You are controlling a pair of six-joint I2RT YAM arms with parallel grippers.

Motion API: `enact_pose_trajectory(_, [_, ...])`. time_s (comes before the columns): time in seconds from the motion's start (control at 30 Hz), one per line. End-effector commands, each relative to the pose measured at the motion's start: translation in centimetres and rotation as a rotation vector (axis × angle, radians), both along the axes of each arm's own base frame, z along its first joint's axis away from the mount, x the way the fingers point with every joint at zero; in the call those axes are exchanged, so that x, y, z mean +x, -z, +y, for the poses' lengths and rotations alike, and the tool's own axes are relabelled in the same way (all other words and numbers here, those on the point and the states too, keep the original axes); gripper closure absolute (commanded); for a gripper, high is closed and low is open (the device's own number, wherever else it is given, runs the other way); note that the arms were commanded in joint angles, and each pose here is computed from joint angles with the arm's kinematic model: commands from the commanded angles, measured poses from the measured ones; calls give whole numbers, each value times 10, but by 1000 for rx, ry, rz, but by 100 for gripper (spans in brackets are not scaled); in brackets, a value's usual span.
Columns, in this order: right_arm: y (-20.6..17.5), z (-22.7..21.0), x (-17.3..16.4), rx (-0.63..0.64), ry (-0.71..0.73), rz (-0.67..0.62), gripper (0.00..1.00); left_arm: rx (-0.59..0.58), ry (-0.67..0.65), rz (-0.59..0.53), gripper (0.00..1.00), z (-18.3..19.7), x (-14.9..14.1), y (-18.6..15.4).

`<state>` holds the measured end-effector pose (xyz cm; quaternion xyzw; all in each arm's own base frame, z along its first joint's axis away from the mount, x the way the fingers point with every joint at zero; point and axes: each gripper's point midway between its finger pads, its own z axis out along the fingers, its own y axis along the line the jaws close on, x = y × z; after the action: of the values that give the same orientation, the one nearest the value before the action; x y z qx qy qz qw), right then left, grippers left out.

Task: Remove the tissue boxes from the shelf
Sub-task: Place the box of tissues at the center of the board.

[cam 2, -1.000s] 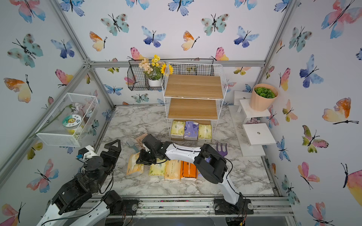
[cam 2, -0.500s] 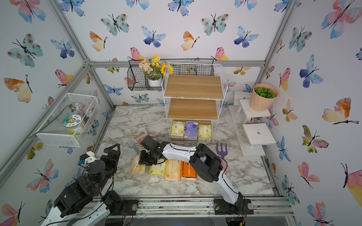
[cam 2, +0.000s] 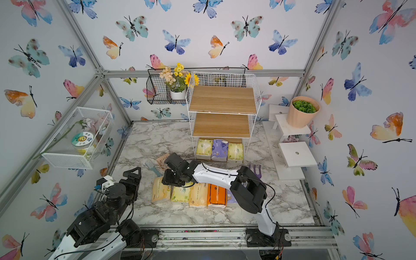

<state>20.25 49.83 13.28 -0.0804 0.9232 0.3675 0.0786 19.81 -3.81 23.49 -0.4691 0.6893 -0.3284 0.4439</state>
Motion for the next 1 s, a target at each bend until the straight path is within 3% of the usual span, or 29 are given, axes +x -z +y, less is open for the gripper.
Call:
enact_pose_trajectory(0.0, [-7, -21, 7, -38, 30, -53, 64, 7, 19, 30, 5, -4, 0, 7])
enact_pose_trajectory(0.13, [-11, -33, 7, -36, 30, -55, 76, 0, 38, 31, 5, -10, 3, 8])
enact_pose_trajectory(0.3, [-23, -58, 18, -39, 77, -106, 76, -15, 100, 2, 5, -25, 9, 6])
enact_pose_trajectory(0.4, [-29, -86, 30, -70, 149, -165, 73, -31, 177, -26, 6, -44, 16, 6])
enact_pose_trajectory(0.67, [-15, -169, 53, -108, 351, -164, 68, -72, 363, -43, 11, -96, 35, 12])
enact_pose_trajectory(0.97, [22, -266, 87, -135, 705, -110, 57, -119, 456, -30, 12, -128, 47, 22])
